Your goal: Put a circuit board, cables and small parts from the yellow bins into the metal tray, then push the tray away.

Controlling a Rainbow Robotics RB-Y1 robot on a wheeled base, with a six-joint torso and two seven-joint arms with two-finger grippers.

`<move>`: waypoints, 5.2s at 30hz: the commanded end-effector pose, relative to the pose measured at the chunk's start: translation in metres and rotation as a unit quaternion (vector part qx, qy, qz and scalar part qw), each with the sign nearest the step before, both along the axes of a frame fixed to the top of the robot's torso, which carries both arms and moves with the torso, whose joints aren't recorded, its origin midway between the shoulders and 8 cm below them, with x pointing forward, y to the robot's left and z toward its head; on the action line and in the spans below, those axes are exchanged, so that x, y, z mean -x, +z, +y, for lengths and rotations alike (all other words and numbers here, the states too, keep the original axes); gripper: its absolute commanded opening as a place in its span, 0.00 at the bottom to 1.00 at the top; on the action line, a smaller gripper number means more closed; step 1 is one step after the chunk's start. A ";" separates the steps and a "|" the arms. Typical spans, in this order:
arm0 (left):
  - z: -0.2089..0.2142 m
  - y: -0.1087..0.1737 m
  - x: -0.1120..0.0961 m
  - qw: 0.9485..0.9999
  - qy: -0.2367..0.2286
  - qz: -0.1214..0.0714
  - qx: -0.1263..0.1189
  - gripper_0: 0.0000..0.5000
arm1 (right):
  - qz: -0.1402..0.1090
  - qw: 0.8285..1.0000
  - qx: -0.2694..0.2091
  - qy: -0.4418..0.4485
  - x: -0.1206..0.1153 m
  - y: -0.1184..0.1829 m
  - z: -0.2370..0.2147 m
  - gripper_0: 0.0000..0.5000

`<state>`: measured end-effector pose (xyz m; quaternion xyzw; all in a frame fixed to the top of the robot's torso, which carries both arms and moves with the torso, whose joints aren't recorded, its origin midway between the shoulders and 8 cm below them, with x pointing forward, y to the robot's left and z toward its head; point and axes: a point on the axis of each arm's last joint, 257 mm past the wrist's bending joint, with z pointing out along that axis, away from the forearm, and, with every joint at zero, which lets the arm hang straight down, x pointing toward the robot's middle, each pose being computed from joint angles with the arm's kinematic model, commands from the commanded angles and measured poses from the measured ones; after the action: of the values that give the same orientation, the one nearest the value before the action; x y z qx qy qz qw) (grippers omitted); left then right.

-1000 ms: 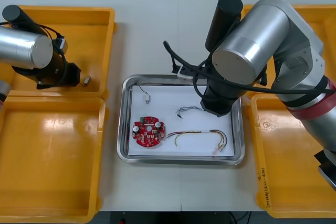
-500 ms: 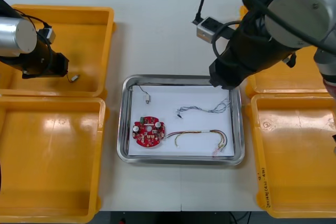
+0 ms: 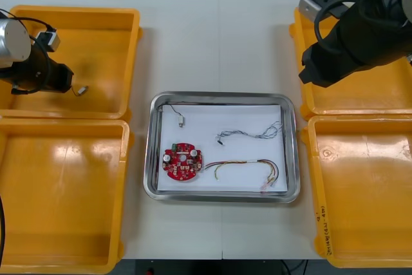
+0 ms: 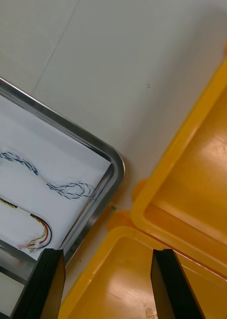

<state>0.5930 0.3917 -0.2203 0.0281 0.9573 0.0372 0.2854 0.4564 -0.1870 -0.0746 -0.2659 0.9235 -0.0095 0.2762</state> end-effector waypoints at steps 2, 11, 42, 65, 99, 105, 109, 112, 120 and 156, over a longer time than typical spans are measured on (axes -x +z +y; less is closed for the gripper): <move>0.004 0.044 -0.022 0.998 -0.033 -0.039 -0.030 0.00 | -0.027 0.996 -0.009 -0.085 0.011 0.016 -0.049 1.00; 0.004 0.048 -0.017 0.999 -0.029 -0.028 -0.023 0.62 | -0.019 0.980 -0.025 -0.195 0.033 0.001 -0.105 1.00; -0.041 0.088 0.024 0.999 0.008 0.022 0.026 1.00 | 0.042 0.933 -0.057 -0.352 0.086 -0.054 -0.206 1.00; -0.062 0.040 0.017 0.997 0.018 0.001 0.072 1.00 | 0.007 0.958 -0.056 -0.282 0.056 -0.074 -0.227 1.00; -0.075 -0.011 0.006 0.997 0.016 -0.009 0.075 1.00 | 0.073 0.950 -0.063 -0.296 0.087 -0.071 -0.243 1.00; -0.074 -0.015 0.008 0.998 0.016 -0.005 0.067 1.00 | 0.072 0.954 -0.066 -0.283 0.087 -0.070 -0.233 1.00; -0.070 -0.018 0.008 0.998 0.017 -0.002 0.064 1.00 | 0.070 0.955 -0.065 -0.281 0.087 -0.070 -0.233 1.00; -0.069 -0.020 0.009 0.998 0.017 -0.001 0.061 1.00 | 0.070 0.956 -0.066 -0.276 0.086 -0.070 -0.230 1.00; -0.067 -0.022 0.010 0.998 0.018 0.002 0.059 0.88 | 0.064 0.959 -0.065 -0.268 0.084 -0.070 -0.227 1.00; -0.070 0.050 0.043 0.998 0.015 0.032 0.049 0.00 | 0.064 0.963 -0.066 -0.254 0.084 -0.070 -0.223 1.00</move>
<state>0.5414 0.3316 -0.2079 0.0504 0.9734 0.0137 0.2229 0.3713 -0.4054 -0.1593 0.0195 0.9785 0.0110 0.2053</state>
